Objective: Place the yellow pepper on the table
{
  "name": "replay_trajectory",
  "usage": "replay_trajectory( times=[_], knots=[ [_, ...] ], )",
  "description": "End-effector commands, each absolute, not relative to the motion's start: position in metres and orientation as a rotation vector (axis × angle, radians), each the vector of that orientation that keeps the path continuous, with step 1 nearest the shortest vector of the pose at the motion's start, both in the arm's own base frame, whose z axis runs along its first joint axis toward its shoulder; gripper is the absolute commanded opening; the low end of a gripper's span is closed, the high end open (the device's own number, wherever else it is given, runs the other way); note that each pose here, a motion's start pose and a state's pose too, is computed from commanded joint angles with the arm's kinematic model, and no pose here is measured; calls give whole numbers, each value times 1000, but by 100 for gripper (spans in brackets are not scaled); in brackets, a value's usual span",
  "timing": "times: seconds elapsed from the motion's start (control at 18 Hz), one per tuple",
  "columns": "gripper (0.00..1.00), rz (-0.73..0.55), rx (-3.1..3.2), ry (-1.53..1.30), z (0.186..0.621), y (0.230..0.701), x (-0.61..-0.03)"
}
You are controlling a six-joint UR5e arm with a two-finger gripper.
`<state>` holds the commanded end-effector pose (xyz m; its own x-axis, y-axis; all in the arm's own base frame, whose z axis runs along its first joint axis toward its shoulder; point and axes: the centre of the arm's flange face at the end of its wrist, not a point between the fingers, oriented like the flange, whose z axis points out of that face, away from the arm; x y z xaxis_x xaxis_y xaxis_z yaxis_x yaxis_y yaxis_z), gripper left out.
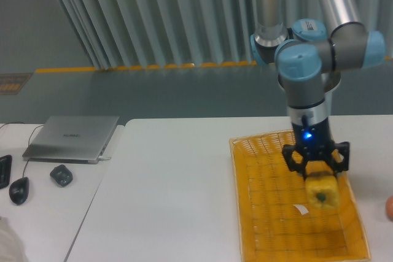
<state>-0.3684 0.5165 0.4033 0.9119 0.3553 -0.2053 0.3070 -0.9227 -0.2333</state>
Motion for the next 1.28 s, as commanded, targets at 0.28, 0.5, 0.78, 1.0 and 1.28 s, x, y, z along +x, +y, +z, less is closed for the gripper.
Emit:
replay_trajectory(
  times=[0.28,0.5,0.78,1.0,1.28],
  knots=[
    [44,387,-2921,-439,398,470,-425],
    [44,358,-2943,-352,391,428,-467],
    [44,334,-3001,-256,363,380,-515],
    [44,320,-3008,-282,338,379,-543],
    [44,327,-3002,-300,334,382,-552]
  ],
)
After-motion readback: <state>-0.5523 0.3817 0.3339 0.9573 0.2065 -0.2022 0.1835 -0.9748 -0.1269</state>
